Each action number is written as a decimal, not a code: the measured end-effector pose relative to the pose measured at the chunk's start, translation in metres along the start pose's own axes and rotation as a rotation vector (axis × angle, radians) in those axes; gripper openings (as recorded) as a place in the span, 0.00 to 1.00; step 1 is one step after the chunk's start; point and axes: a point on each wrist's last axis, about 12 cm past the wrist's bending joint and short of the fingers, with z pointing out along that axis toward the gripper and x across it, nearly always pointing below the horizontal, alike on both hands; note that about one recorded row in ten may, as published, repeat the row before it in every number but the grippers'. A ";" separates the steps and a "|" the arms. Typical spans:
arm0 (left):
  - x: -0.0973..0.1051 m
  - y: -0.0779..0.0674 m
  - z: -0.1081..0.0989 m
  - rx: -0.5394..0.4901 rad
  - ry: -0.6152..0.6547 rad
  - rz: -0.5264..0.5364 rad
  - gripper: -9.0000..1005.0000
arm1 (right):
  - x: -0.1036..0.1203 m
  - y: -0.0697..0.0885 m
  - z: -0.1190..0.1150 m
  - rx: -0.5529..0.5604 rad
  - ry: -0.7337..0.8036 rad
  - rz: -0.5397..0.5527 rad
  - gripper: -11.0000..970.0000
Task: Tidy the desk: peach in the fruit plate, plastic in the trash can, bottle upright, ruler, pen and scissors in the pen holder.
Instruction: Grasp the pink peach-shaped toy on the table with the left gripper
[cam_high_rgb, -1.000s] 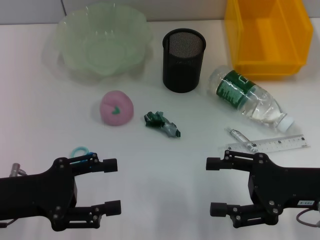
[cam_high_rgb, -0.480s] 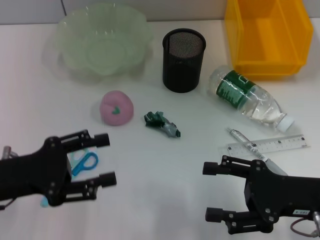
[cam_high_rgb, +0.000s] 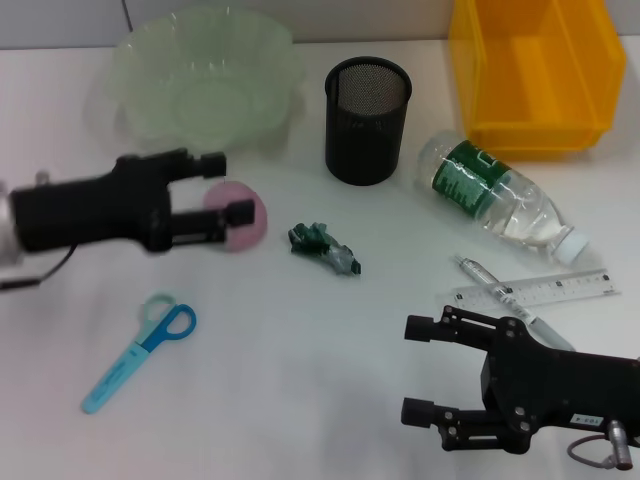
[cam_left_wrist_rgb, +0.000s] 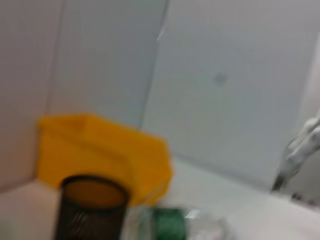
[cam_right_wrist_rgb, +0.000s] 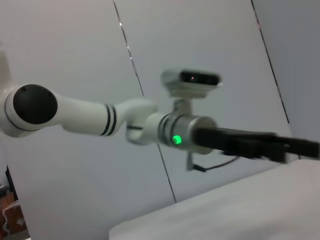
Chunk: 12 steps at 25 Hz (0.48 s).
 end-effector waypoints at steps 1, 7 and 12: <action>-0.008 0.008 0.006 -0.030 0.051 -0.015 0.74 | -0.001 0.000 0.001 0.000 -0.003 -0.001 0.86; -0.030 0.041 0.034 -0.181 0.269 -0.057 0.73 | -0.004 -0.003 0.004 0.005 -0.025 -0.004 0.86; -0.024 0.051 0.047 -0.243 0.402 -0.049 0.72 | -0.004 -0.003 0.006 0.011 -0.044 0.005 0.86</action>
